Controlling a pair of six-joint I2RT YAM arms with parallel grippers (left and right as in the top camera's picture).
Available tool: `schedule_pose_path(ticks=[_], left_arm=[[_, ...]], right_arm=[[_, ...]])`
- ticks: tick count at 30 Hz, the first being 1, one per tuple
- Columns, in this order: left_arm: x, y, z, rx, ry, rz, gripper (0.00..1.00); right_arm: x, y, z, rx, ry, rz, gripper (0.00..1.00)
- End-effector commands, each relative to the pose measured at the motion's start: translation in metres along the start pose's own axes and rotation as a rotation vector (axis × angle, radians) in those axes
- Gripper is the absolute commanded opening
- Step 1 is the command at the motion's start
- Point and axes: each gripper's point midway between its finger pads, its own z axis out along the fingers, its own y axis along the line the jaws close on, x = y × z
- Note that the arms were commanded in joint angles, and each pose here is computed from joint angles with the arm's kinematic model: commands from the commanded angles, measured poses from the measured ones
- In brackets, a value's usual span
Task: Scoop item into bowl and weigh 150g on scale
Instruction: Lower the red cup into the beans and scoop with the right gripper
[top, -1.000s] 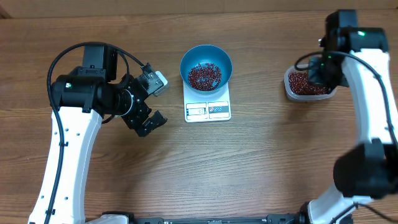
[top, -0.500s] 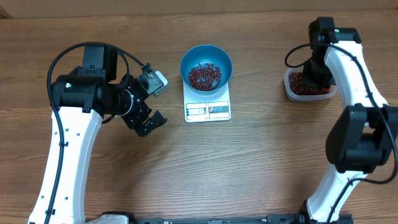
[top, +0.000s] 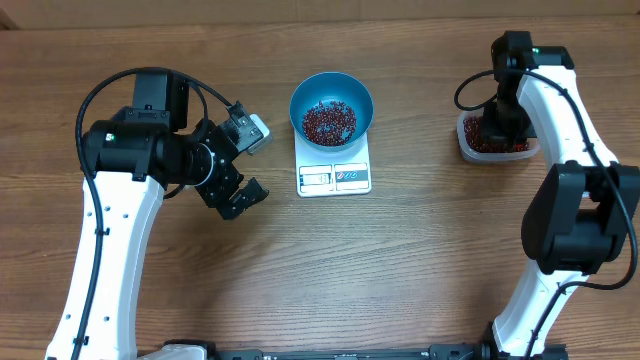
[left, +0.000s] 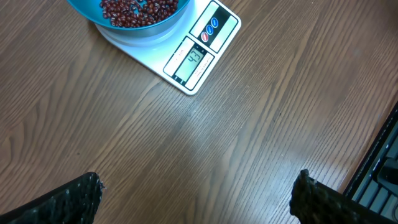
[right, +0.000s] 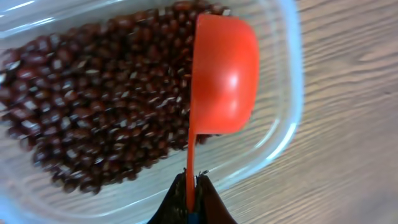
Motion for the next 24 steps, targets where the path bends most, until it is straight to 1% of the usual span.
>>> schedule_pose_path(ticks=[1, 5, 9, 16, 24], left_arm=[[-0.005, 0.001, -0.008, -0.021, -0.023, 0.003, 1.00], [-0.005, 0.001, -0.008, -0.021, -0.023, 0.003, 1.00], [-0.006, 0.001, -0.009, -0.021, -0.023, 0.003, 1.00], [-0.005, 0.001, -0.008, -0.021, -0.023, 0.003, 1.00], [-0.005, 0.001, -0.008, -0.021, -0.023, 0.003, 1.00]], right_arm=[[0.001, 0.010, 0.001, -0.071, 0.014, -0.029, 0.04], [0.004, 0.017, 0.000, -0.113, 0.027, -0.042, 0.04], [0.008, 0.034, -0.003, -0.220, 0.041, -0.099, 0.04], [0.015, 0.042, -0.005, -0.268, 0.069, -0.105, 0.04], [0.016, 0.053, -0.010, -0.404, 0.086, -0.084, 0.04]])
